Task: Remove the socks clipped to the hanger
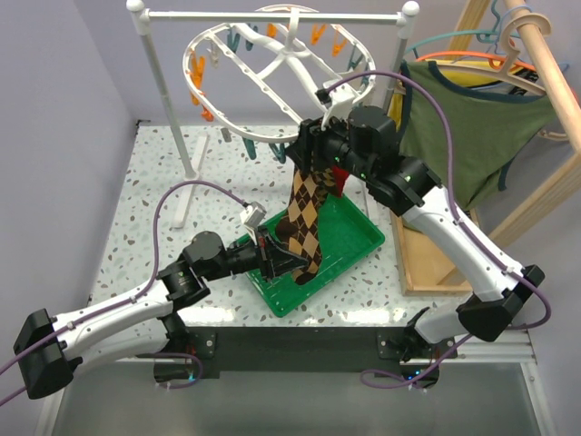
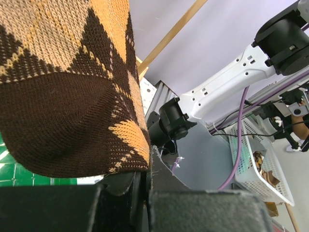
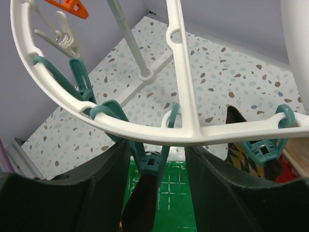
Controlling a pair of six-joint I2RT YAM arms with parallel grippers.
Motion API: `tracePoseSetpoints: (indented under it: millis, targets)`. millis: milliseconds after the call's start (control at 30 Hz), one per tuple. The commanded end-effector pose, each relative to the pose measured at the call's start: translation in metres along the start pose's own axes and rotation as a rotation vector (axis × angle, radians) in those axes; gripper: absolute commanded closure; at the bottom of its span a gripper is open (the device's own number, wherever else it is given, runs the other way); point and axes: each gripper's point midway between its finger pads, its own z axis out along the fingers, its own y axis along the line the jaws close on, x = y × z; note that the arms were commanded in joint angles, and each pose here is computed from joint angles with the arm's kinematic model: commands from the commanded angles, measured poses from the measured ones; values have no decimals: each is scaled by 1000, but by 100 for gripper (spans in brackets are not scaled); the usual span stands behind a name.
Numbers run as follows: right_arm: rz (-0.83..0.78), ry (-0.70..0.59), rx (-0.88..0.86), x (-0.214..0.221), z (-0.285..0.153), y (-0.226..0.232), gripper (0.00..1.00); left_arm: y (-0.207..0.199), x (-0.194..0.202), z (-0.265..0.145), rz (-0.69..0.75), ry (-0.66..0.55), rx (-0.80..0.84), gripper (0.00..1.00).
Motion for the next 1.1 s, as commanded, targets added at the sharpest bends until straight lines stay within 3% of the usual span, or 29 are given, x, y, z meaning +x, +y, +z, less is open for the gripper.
tracePoseSetpoints:
  millis: [0,233,400,500,667,933,1067]
  targets:
    - [-16,-52,-6,-19,-1,6,47,-7,0,-1,1,2,37,100]
    - [-15,-50,-22,-19,4,9,44,-6,1,-1,-1,8,35,100]
    - [-15,-44,-19,-17,6,9,53,-6,2,-2,-2,11,34,100]
    - [-13,-43,-11,-16,7,7,65,-5,3,-2,-6,17,30,100]
    - [-12,-38,2,-15,8,5,100,-1,6,-2,-13,28,14,100]
    - [3,-34,-2,-14,8,7,100,4,10,-3,-23,42,-19,100]
    - [12,-34,-9,-12,6,8,100,27,10,3,-23,74,-148,100]
